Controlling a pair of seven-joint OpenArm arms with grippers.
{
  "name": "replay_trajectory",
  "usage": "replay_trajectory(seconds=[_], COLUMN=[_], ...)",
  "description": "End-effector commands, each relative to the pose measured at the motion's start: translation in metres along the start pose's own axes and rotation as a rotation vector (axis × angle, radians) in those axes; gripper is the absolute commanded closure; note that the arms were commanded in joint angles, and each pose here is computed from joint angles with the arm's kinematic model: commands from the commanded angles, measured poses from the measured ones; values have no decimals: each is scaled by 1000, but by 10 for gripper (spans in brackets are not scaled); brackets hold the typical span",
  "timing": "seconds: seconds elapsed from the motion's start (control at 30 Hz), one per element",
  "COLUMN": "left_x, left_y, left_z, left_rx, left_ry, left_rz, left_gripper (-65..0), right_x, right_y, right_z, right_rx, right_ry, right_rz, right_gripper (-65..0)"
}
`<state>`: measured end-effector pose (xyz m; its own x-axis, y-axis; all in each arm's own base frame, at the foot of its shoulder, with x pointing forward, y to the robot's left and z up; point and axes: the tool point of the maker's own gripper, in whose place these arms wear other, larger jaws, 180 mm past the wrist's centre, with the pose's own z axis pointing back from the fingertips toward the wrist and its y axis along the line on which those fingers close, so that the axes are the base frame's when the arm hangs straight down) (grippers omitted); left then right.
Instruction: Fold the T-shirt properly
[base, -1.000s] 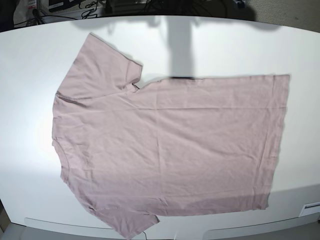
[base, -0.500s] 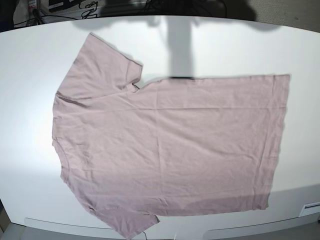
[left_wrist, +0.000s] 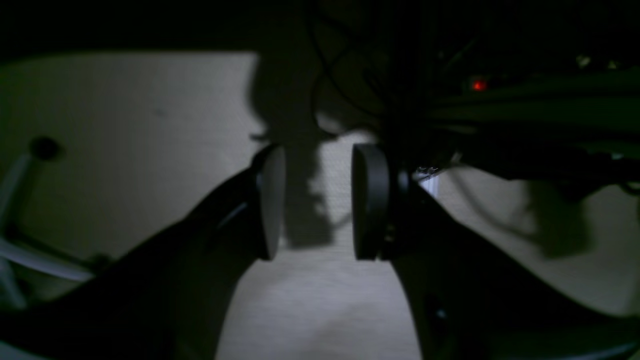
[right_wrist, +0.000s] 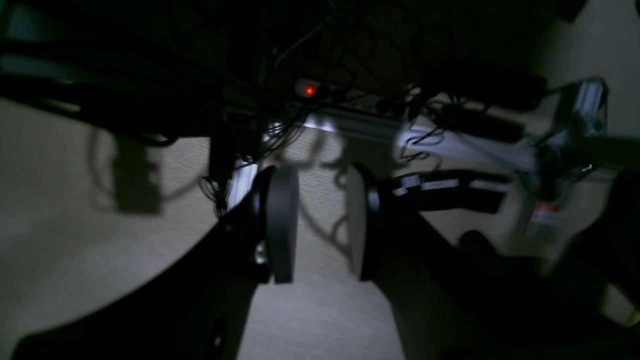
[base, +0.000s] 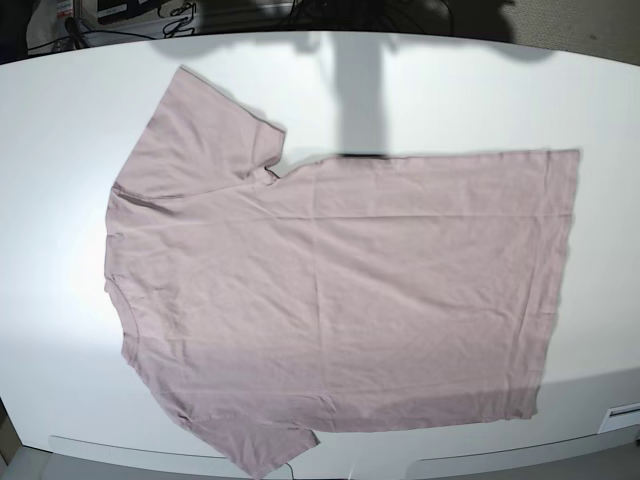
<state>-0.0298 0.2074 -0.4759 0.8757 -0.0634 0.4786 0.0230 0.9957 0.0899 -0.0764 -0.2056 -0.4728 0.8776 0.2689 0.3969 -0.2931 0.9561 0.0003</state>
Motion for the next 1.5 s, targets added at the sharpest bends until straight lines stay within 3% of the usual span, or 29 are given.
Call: replay_trajectory(seconds=[0.0,0.13,0.3,0.47,0.63,0.8,0.9,1.13,1.47], left_x=[11,51,112,162,210,249,253,234,232], left_y=[7,17,18,3,6,5,4,9,43], left_z=[10,32,54,65,58,47,28,-39,-89], left_rx=[7,-1,0,-89,-99,-114,-106,-107,-92], left_ry=[-31,-110,-241,-364,-482,-567,-545,-379,-256], left_rz=[-31,-138,-369,-596,-712,-790,-903,-1209,-1239], left_gripper=[-224,-224,-224,-224,-224,-224,-224,-224,-224], right_x=[4,27,56,94,129,154,163,181,193], right_y=[1,4,-1,-8,-18,-17,-20,-27,-42], right_z=[11,34,48,52,58,61,59,56,61], right_rx=[21,72,95,69,-9,-54,-73,-121,-221], right_ry=[-14,-51,-76,-134,-218,-289,-311,-359,-398], right_rz=[19,99,215,426,615,729,738,734,707], right_gripper=[-180,-180,-180,-180,-180,-180,-180,-180,-180])
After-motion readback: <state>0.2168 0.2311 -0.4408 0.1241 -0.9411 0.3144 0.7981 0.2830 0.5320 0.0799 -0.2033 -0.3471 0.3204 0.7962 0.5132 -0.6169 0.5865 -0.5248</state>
